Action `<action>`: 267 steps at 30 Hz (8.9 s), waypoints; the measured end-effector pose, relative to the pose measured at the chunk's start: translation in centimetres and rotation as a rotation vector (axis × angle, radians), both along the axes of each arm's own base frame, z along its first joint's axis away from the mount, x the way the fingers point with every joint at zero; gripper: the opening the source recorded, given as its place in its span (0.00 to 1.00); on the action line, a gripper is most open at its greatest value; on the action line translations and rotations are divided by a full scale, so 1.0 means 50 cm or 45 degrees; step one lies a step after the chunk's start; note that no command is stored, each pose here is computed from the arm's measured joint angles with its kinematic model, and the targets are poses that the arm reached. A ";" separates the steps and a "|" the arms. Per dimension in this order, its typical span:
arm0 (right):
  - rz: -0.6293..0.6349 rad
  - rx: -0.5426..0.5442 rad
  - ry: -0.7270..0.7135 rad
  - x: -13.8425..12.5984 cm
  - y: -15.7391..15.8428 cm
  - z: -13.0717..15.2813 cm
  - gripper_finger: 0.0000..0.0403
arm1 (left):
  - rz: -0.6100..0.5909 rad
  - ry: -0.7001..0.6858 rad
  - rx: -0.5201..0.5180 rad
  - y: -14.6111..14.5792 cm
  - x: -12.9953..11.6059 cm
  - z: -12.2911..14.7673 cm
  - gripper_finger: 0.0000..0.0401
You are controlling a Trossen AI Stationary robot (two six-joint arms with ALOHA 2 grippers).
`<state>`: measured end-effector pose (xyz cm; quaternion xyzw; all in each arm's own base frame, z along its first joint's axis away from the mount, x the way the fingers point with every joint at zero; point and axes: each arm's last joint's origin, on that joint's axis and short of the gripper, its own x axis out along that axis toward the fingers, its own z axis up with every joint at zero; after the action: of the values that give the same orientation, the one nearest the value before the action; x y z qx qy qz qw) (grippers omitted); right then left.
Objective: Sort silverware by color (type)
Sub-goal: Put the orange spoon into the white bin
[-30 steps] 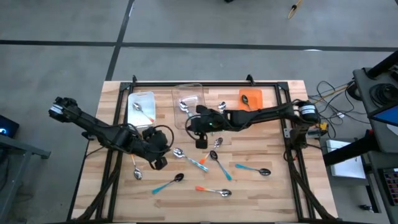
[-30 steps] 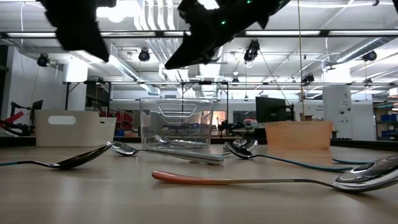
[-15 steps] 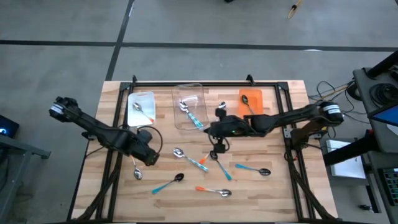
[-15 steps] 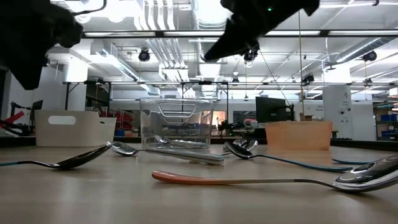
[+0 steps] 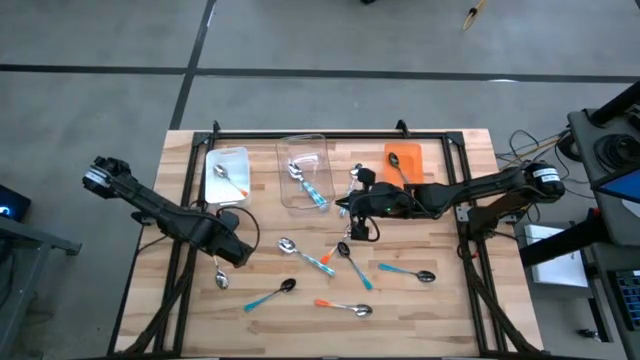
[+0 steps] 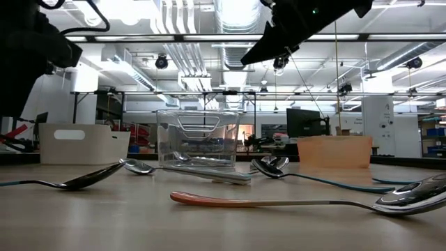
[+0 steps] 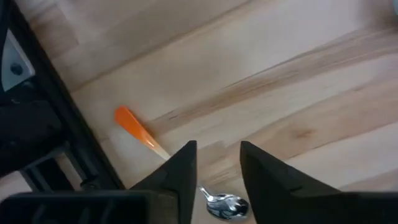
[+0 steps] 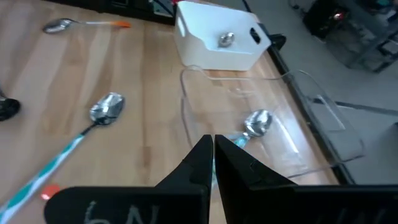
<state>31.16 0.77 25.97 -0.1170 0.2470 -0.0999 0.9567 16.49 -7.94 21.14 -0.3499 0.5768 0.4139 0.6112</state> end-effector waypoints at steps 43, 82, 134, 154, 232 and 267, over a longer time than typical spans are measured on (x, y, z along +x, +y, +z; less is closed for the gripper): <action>-0.094 0.007 0.043 0.000 -0.033 -0.023 0.02 | 0.222 0.137 -0.040 -0.065 -0.032 -0.156 0.04; 0.650 0.284 -0.585 0.025 0.051 0.071 0.03 | -1.609 -1.659 0.764 -0.020 0.155 0.208 0.00; 0.925 0.242 -0.594 0.019 0.071 0.076 0.02 | -1.553 -1.695 0.762 0.031 0.295 0.110 0.05; 0.667 0.091 -0.657 -0.016 0.061 0.089 0.02 | -1.336 -1.468 1.184 0.085 0.137 0.186 0.28; 0.424 -0.156 -1.388 0.107 0.063 0.069 0.16 | -0.862 -2.264 1.577 0.063 0.225 0.112 0.04; -0.137 0.135 -0.006 0.024 0.020 0.128 0.38 | -0.993 -1.006 1.071 0.095 0.144 0.128 0.04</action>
<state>32.34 1.76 32.37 -0.0525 0.2554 -0.1382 0.9555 23.71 -3.18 27.53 0.0248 0.1856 0.1941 0.9630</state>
